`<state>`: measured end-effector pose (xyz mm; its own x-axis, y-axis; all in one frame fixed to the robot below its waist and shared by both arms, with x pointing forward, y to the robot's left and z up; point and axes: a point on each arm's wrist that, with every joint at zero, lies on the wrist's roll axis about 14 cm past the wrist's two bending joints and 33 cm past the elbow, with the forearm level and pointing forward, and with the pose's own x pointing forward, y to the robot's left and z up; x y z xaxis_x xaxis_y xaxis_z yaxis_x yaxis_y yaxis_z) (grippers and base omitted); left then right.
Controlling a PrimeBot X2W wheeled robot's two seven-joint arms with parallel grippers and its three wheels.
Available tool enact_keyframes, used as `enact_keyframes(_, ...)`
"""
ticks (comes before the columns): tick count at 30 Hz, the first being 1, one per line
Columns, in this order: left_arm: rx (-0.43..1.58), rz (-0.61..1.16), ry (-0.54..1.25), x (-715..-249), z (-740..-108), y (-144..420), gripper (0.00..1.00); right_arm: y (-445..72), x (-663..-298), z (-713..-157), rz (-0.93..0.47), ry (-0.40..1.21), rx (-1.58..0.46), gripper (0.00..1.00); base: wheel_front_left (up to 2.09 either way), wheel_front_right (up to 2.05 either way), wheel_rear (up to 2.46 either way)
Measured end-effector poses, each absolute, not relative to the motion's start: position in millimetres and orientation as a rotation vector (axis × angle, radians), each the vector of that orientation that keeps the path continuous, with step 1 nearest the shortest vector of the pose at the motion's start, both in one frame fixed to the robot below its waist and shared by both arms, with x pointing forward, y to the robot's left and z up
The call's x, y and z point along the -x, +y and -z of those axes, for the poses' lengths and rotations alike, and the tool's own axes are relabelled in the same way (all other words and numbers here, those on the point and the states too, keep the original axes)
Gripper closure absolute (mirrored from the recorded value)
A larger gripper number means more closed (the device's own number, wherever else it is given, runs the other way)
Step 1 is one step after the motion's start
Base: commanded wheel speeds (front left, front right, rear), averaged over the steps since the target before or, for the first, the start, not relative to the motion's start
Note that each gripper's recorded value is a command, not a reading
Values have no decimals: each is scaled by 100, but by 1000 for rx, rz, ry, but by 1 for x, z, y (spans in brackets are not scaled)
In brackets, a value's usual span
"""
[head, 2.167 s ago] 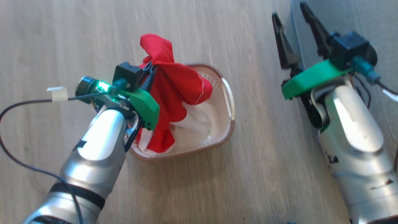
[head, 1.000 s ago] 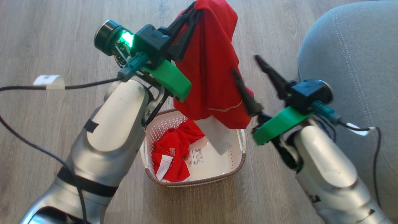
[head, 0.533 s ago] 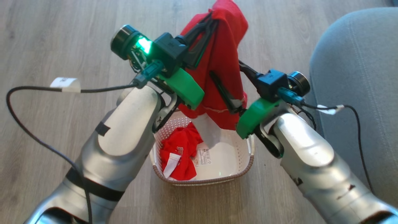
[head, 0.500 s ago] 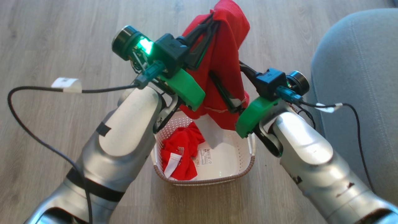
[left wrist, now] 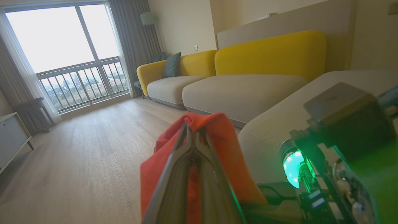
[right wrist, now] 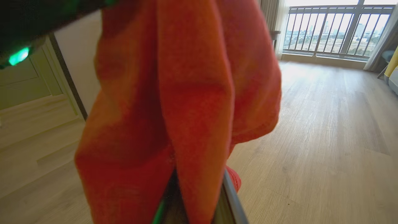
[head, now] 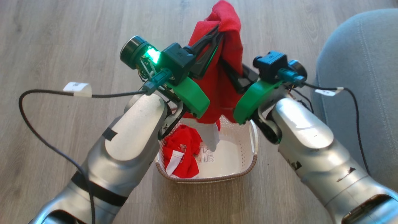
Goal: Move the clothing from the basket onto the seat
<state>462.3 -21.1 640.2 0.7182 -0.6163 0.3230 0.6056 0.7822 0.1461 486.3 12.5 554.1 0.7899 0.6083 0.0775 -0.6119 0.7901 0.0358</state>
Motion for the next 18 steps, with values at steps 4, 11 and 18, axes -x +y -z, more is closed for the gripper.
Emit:
enact_keyframes(4, 9, 699, -355, -463, -637, -29, 0, -8, -495, -571, -593, -114, -84, 100, 0, 0, 0)
enact_keyframes(11, 21, 736, -292, -462, -613, -39, 0, -52, -498, -575, -470, -140, -102, 100, 0, 0, 0)
enact_keyframes(18, 24, 814, -241, -458, -589, -62, 0, -104, -485, -583, -343, -181, -96, 100, 0, 0, 0)
